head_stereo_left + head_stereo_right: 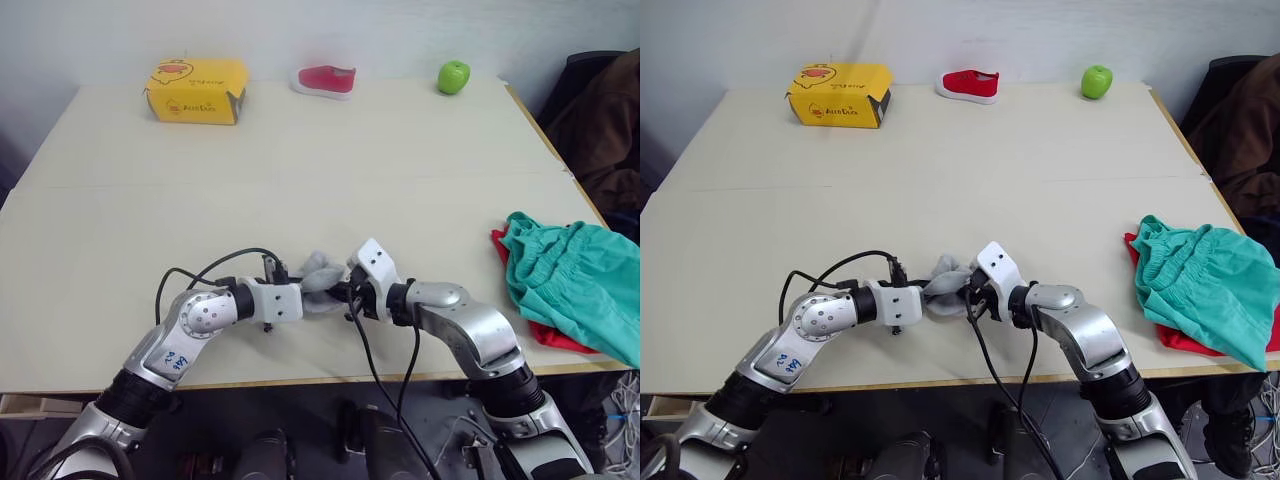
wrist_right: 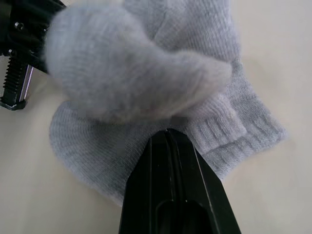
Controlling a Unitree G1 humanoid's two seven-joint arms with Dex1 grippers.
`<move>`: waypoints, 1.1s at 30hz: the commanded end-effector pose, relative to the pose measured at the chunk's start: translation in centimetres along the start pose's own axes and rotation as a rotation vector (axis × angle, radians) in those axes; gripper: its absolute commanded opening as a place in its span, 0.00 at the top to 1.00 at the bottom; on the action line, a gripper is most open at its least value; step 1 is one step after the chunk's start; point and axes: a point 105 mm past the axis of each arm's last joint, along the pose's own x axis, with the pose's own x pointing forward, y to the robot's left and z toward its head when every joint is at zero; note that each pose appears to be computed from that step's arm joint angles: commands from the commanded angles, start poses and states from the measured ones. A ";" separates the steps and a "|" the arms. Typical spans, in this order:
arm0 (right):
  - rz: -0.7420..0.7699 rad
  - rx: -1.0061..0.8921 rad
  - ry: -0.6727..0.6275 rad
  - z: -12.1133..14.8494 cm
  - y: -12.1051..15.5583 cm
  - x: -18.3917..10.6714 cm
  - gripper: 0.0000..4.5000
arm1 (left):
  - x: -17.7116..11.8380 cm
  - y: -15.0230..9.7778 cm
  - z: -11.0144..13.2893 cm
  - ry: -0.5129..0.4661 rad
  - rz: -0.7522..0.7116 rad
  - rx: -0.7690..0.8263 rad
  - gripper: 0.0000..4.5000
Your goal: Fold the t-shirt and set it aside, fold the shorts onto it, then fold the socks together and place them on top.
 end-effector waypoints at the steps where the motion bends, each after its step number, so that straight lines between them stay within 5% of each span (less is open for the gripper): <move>1: -0.052 0.020 -0.004 0.8 -1.0 -2.5 1.00 | 0.6 -2.3 -1.2 0.037 -0.104 0.062 0.99; 6: -0.120 -0.068 -0.070 5.1 -2.2 -4.3 1.00 | 0.7 -2.5 -1.6 0.039 -0.112 0.080 0.99; 11: -0.097 -0.066 -0.143 8.0 -1.5 -2.4 1.00 | 0.7 -2.8 -1.8 0.039 -0.121 0.073 0.99; 19: 0.005 -0.045 -0.030 4.1 1.5 0.0 1.00 | 0.5 -2.9 -1.8 0.045 -0.120 0.036 0.99; 23: 0.012 -0.049 0.029 1.6 1.5 -0.1 1.00 | 0.0 -2.6 -1.4 0.024 -0.101 -0.072 0.77; 29: 0.017 -0.060 0.058 -0.1 1.2 0.2 1.00 | -2.6 -0.7 0.4 -0.117 -0.080 -0.484 0.37; 33: 0.011 -0.074 0.063 -0.6 1.0 0.5 1.00 | -5.3 1.5 1.3 -0.241 -0.134 -0.792 0.37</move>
